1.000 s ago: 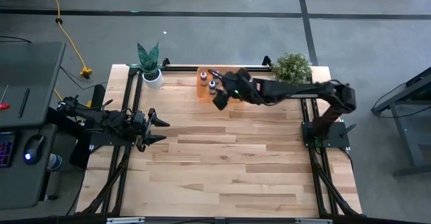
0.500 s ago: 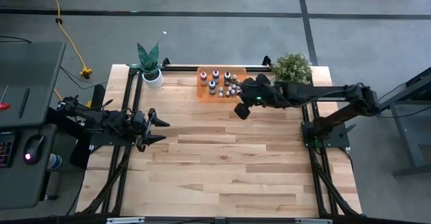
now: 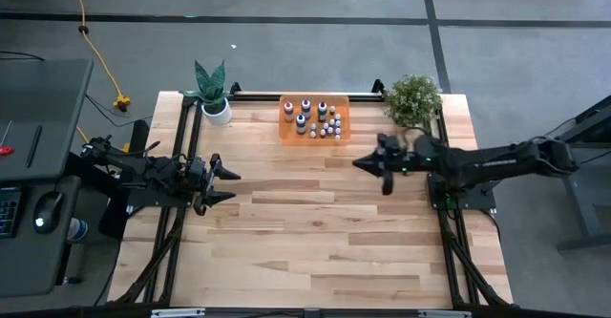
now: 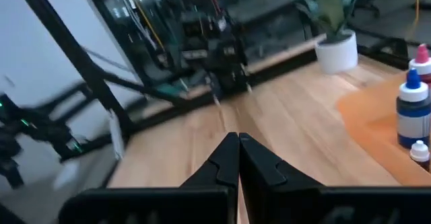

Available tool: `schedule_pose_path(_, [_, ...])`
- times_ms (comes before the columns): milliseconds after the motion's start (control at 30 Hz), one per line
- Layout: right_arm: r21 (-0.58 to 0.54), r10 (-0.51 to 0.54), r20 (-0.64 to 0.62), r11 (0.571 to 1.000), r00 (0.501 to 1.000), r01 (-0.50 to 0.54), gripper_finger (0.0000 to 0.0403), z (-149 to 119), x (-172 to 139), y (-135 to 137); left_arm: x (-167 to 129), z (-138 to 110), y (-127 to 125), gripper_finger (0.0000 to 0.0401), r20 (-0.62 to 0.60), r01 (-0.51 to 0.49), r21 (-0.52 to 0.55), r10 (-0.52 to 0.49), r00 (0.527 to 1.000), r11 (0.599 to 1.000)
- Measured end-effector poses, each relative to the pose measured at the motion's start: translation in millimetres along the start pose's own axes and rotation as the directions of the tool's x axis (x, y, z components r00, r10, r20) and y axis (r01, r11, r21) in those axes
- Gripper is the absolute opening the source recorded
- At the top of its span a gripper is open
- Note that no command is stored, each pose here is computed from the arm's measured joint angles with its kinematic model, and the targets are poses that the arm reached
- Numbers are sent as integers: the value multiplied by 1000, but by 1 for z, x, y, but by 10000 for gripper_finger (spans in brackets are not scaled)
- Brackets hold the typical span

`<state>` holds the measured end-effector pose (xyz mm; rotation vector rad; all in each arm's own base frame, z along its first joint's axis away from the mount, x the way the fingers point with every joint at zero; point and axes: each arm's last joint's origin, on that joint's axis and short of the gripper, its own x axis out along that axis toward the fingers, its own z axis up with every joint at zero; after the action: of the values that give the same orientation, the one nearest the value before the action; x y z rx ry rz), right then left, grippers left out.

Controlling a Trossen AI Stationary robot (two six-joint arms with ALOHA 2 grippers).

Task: Pick & Place food coloring
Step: Return to Home Position

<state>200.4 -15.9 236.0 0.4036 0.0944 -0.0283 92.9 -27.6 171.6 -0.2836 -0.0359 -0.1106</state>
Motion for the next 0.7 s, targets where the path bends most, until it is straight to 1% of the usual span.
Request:
schedule_pose_path(100, [22,35,74,999,997,-37,0,-16,-21,-5,0,0,0,271,0,0,0,0,1000,1000])
schedule_pose_path(233, [24,80,121,996,989,-83,0,-32,-43,-7,0,0,0,271,0,0,0,0,1000,1000])
schedule_pose_path(333, [3,157,190,987,969,-161,0,-34,-55,-4,0,0,0,271,0,0,0,0,1000,1000])
schedule_pose_path(467, [-46,227,253,974,941,-223,0,-33,-68,5,0,0,0,271,0,0,0,0,1000,1000])
schedule_pose_path(600, [-91,258,295,966,920,-242,0,-35,-76,13,0,0,0,271,0,0,0,0,1000,1000])
schedule_pose_path(700, [-117,253,294,967,922,-228,0,-43,-79,12,0,0,0,271,0,0,0,0,1000,1000])
